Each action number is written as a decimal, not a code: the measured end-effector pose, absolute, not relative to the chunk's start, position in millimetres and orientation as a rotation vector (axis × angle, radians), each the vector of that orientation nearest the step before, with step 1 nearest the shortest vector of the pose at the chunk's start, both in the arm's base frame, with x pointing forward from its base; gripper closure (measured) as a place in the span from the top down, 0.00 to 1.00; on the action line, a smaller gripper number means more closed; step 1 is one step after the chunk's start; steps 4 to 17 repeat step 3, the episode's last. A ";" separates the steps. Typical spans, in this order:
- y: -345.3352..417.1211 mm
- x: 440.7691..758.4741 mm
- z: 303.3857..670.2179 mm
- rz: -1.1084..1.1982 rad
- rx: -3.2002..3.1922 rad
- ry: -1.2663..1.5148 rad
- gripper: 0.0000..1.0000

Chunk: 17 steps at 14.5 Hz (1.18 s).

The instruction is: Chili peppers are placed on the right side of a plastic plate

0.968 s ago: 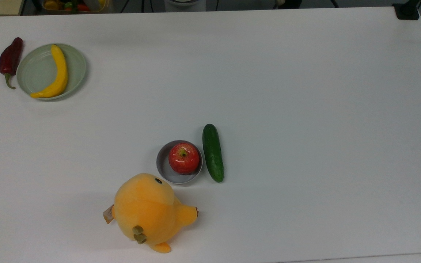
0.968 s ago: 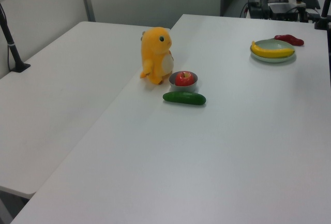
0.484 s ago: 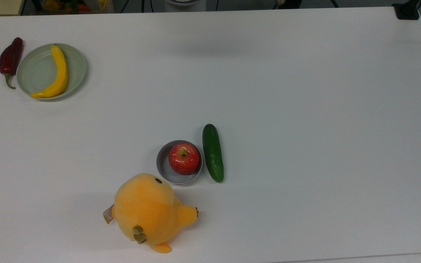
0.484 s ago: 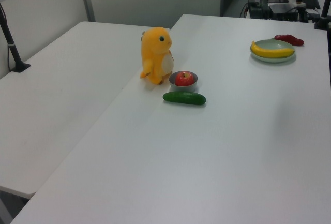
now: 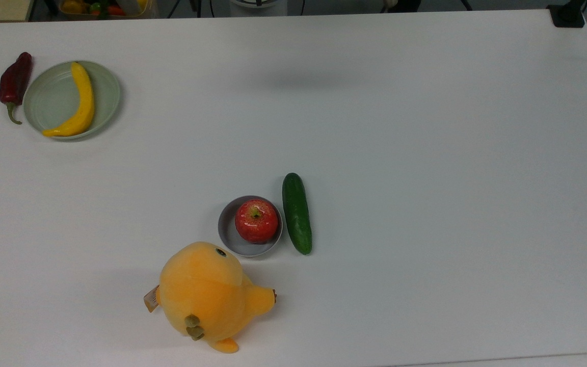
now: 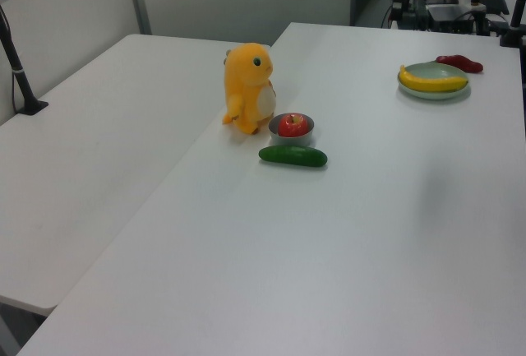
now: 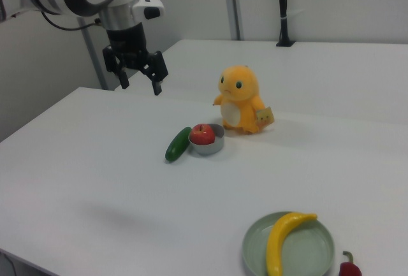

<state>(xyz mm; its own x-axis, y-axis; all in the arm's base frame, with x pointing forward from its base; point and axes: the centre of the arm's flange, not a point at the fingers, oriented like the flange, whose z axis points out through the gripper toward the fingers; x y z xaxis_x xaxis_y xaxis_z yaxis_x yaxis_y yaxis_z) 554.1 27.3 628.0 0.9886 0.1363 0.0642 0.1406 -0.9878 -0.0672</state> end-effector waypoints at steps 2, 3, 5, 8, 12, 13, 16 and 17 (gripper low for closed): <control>18.3 558.4 622.2 -0.106 -3.071 -0.292 1.00; 13.3 559.1 619.0 -0.098 -3.072 -0.297 1.00; 13.3 559.1 619.0 -0.098 -3.072 -0.297 1.00; 13.3 559.1 619.0 -0.098 -3.072 -0.297 1.00; 13.3 559.1 619.0 -0.098 -3.072 -0.297 1.00; 13.3 559.1 619.0 -0.098 -3.072 -0.297 1.00; 13.3 559.1 619.0 -0.098 -3.072 -0.297 1.00; 13.3 559.1 619.0 -0.098 -3.072 -0.297 1.00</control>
